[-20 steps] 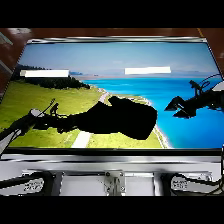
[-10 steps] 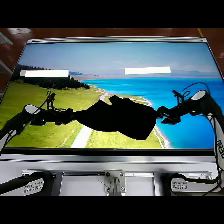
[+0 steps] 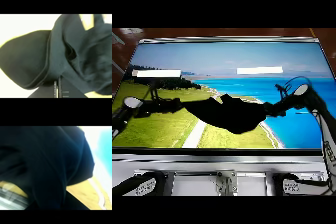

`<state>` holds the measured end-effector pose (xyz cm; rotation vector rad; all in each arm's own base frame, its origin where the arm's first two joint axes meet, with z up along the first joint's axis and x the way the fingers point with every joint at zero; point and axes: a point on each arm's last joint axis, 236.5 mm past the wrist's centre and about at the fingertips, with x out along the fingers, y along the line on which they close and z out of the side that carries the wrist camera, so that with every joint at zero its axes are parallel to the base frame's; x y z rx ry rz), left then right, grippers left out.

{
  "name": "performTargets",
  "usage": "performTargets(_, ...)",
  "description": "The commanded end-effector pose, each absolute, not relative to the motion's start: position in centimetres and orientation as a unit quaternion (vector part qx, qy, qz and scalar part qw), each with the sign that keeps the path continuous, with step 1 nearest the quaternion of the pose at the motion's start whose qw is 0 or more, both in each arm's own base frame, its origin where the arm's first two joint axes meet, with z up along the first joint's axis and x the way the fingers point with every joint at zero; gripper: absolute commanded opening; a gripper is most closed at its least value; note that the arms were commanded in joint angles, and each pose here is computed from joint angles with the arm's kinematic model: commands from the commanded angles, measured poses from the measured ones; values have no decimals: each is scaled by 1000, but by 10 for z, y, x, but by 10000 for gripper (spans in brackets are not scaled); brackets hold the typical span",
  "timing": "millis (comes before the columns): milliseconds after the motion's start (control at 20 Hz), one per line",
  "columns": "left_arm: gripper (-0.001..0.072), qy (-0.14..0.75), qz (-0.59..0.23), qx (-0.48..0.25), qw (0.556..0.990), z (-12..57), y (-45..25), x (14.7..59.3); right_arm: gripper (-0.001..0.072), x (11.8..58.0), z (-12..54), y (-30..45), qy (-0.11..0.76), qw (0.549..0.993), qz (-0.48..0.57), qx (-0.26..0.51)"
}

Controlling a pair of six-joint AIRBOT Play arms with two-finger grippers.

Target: Fold the shirts.

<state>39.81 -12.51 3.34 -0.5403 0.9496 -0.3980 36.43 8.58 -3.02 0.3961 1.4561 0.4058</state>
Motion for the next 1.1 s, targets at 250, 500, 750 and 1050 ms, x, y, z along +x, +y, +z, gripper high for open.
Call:
performTargets(250,38,-95,-203,-29,974,506,-84,304,59,348,443,56,54,981,150,113)
performTargets(500,38,-101,-212,-10,972,524,-93,249,60,275,472,71,34,980,164,105)
performTargets(750,38,113,-180,25,977,417,-77,271,60,261,385,63,216,964,138,76)
performTargets(1050,38,272,-139,25,952,305,-51,291,59,218,257,62,507,846,130,101)
